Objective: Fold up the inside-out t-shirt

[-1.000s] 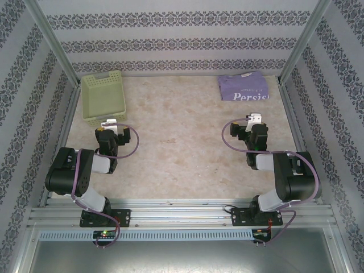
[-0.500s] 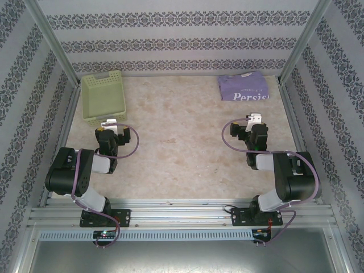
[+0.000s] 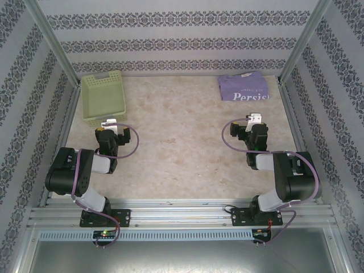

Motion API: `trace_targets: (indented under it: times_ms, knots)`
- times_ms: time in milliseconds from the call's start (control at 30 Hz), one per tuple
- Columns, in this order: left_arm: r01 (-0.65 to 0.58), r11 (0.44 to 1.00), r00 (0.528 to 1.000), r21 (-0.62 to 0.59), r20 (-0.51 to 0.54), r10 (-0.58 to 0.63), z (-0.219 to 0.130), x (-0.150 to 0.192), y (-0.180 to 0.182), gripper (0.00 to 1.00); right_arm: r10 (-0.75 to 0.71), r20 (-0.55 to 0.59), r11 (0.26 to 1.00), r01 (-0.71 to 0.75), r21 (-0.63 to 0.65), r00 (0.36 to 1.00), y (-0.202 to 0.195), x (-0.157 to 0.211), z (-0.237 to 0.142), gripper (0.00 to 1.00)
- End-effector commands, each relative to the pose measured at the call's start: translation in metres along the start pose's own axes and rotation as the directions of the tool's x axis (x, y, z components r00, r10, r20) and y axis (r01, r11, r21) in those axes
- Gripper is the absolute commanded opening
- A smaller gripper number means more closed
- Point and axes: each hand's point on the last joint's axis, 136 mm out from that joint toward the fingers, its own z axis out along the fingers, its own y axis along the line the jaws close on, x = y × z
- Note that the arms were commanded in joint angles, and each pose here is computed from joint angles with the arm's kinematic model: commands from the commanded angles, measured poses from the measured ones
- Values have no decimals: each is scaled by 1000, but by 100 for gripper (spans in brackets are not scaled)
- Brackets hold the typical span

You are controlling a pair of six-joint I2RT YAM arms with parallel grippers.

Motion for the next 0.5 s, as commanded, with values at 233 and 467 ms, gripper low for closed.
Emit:
trace_targets:
  times_ms: [233,467]
  knots:
    - [32,999,999,0,33,-32,1,-11,2,100,-17,27,1000,17,7,999,-1,-6,-1,98]
    - [33,999,999,-1,32,-33,2,-11,3,100,-15,28,1000,15,7,999,-1,-5,-1,98]
